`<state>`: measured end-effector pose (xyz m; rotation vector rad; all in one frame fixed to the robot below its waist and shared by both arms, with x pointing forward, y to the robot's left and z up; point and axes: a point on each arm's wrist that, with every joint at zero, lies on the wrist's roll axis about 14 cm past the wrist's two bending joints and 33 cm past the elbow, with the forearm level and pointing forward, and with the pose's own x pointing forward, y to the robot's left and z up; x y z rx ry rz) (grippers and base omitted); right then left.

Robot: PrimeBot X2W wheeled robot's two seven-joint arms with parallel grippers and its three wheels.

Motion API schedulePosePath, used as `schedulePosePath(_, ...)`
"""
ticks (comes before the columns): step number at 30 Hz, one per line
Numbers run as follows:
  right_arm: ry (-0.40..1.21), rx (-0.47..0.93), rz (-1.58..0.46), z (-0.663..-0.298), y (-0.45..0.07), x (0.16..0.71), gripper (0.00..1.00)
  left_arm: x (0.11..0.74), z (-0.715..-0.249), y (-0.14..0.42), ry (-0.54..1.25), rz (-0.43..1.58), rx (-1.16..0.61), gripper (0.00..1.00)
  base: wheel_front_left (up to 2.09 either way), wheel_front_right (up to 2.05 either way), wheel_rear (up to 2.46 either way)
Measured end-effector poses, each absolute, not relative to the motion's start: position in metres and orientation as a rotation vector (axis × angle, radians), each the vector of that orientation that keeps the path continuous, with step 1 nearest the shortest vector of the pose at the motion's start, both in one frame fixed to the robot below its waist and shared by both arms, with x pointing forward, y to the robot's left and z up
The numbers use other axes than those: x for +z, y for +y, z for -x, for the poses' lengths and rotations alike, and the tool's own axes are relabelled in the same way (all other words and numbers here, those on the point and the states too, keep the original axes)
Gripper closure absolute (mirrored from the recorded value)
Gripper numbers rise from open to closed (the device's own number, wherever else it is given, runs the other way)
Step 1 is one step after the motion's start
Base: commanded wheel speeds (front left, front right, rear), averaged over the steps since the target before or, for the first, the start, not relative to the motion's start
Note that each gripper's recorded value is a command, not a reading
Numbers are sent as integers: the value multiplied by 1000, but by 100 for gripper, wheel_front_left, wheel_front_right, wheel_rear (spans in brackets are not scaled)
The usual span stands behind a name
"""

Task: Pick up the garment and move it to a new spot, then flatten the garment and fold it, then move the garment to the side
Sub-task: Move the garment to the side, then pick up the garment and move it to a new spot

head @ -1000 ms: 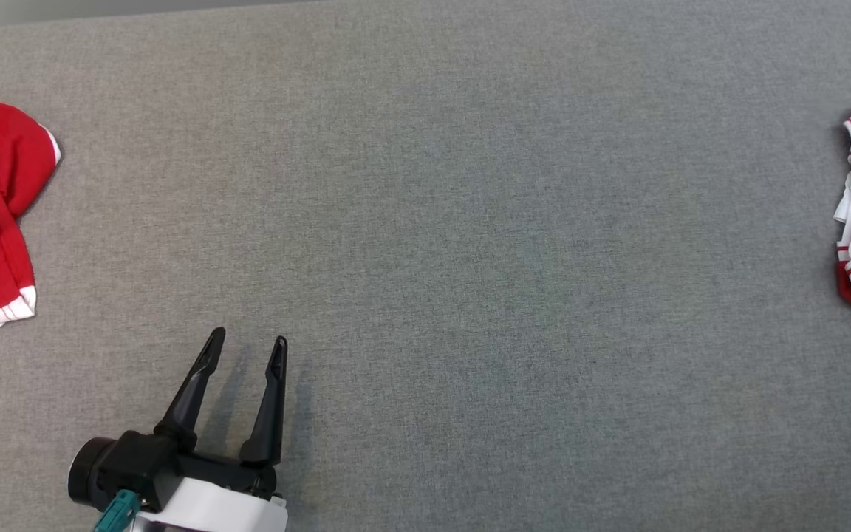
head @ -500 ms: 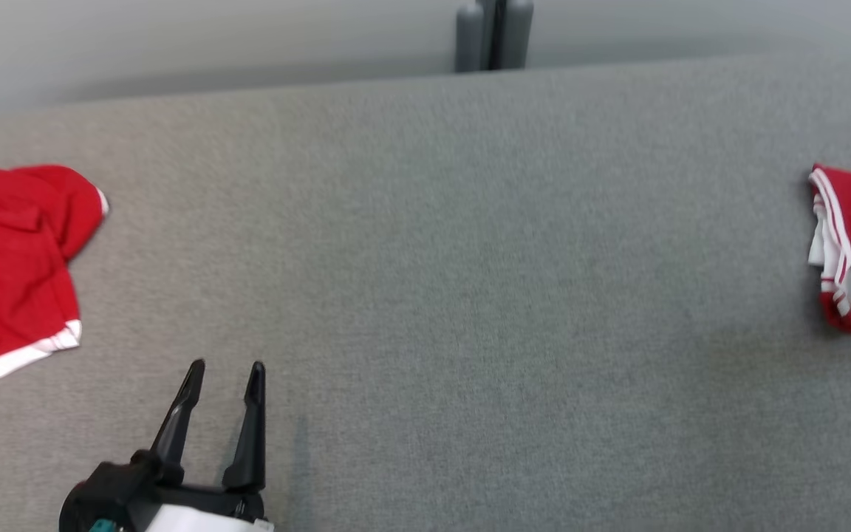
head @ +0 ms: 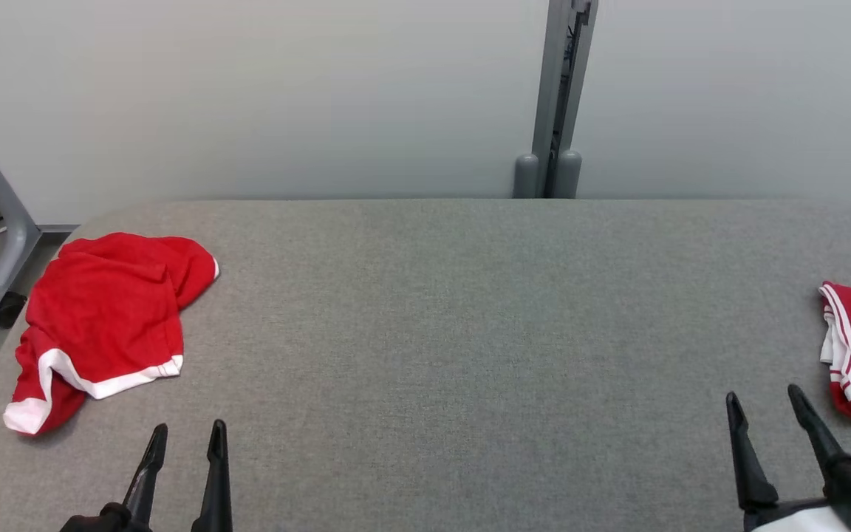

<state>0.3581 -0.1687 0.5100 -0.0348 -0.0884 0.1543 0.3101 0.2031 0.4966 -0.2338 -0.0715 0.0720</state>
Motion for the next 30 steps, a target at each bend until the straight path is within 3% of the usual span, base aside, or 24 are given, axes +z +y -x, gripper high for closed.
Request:
schedulePosePath(17, -54, 81, -25, -339, -177, 497, 0, 490, -316, 193, -48, 234, 27, 0, 0, 0, 0)
schedulePosePath(24, -63, 161, -36, -348, -151, 501, 0, 493, -304, 206, -67, 230, 73, 0, 0, 0, 0)
schedulePosePath(30, -61, 323, -52, -358, -97, 502, 0, 495, -277, 239, -94, 230, 195, 0, 0, 0, 0)
